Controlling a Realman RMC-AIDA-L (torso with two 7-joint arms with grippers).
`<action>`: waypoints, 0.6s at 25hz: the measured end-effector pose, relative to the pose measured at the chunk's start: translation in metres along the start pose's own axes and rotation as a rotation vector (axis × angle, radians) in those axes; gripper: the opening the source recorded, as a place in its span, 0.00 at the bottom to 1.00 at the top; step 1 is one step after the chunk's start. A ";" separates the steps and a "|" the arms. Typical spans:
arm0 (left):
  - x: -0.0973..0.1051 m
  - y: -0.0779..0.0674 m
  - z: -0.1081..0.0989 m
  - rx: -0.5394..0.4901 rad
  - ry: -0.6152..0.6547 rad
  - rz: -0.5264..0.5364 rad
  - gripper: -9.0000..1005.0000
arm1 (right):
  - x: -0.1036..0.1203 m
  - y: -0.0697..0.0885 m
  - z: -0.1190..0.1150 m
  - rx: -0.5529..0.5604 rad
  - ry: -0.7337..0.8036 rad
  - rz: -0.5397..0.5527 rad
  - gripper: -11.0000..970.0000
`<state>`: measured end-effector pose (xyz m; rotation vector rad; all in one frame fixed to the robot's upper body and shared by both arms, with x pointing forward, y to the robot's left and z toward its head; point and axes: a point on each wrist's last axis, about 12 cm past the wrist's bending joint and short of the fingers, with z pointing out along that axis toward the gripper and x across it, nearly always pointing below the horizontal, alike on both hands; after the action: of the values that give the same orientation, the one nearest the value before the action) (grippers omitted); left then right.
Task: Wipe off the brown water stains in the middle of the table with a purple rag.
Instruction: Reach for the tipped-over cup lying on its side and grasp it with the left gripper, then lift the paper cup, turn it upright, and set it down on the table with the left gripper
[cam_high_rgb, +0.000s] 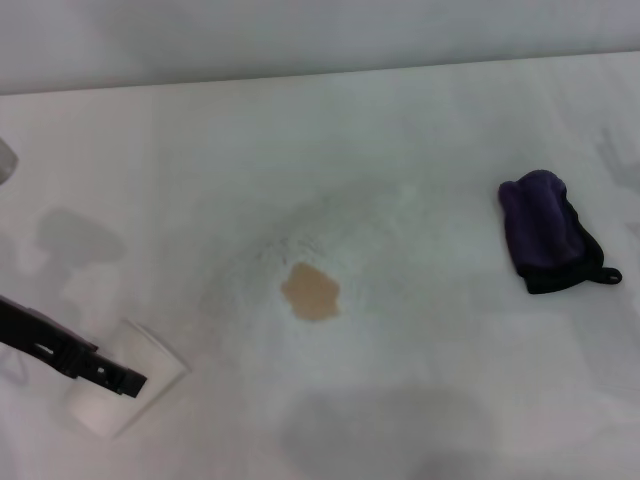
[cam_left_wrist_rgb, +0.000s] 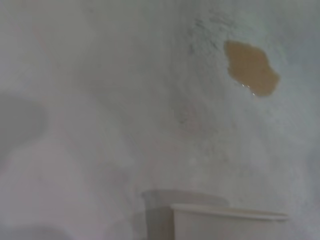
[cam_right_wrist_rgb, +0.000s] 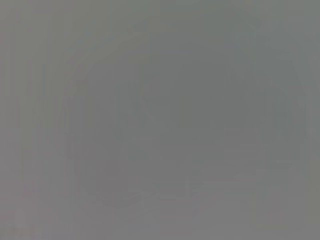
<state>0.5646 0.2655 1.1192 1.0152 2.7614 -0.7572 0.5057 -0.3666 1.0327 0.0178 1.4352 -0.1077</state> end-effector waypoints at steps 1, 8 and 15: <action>-0.001 -0.001 0.002 0.006 0.006 -0.001 0.87 | 0.000 -0.001 0.000 0.000 -0.002 -0.003 0.90; -0.003 -0.002 0.012 -0.007 0.013 -0.011 0.87 | -0.002 -0.002 0.001 0.000 -0.010 -0.009 0.90; -0.008 -0.002 0.016 -0.021 -0.006 -0.009 0.87 | -0.006 -0.006 0.002 0.008 -0.036 -0.017 0.90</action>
<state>0.5685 0.2510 1.1081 0.9956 2.7643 -0.7293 0.5068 -0.3726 1.0393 0.0105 1.3989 -0.1275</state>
